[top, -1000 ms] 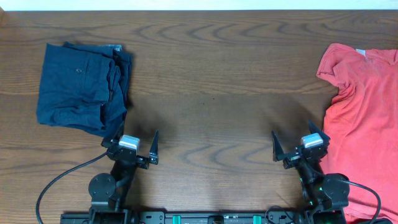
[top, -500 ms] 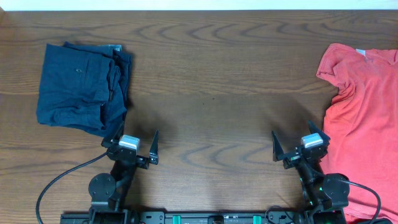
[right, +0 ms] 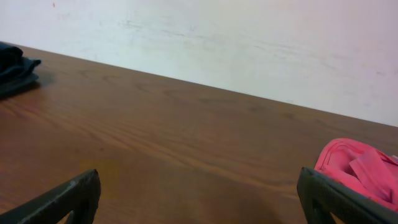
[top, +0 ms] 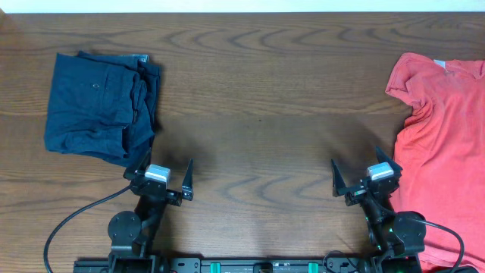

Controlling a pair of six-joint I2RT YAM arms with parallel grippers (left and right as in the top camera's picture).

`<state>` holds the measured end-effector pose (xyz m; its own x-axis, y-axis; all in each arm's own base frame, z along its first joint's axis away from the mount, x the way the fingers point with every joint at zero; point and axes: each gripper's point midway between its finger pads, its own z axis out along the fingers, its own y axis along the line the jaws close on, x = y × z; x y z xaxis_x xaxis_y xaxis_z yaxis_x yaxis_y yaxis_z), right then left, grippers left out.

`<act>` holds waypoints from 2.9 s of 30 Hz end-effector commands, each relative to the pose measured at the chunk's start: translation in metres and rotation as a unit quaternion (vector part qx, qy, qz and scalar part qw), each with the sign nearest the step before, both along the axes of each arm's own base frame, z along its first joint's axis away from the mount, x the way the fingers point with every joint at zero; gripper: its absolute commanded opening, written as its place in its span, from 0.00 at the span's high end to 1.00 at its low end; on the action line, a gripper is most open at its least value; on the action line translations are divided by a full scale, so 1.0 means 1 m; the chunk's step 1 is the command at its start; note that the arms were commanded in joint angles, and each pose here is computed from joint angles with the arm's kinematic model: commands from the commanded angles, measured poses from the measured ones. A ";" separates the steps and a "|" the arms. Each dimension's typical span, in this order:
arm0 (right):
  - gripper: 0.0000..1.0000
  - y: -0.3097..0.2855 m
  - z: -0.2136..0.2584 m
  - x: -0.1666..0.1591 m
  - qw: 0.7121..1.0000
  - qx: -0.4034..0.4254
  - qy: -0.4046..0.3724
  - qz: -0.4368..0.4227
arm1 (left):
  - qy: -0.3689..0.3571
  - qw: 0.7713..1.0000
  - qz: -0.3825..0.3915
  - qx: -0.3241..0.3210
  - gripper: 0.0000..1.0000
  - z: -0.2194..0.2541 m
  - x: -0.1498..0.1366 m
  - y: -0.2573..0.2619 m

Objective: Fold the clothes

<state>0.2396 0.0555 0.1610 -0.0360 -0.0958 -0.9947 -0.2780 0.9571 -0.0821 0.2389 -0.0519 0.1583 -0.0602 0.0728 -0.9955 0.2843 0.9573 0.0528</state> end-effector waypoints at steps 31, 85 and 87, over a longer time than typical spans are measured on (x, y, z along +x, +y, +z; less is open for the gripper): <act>0.01 0.013 0.082 -0.013 0.994 0.095 0.021 0.040 | 0.034 0.994 -0.098 -0.032 0.02 0.100 -0.028 -0.032; 0.77 -0.222 -0.133 0.255 0.831 0.183 0.422 -0.312 | 0.438 0.895 -0.076 -0.043 0.02 0.113 0.047 -0.035; 0.97 -0.221 -0.127 0.256 0.835 0.186 0.418 -0.306 | 0.438 0.895 -0.076 -0.043 0.02 0.113 0.047 -0.035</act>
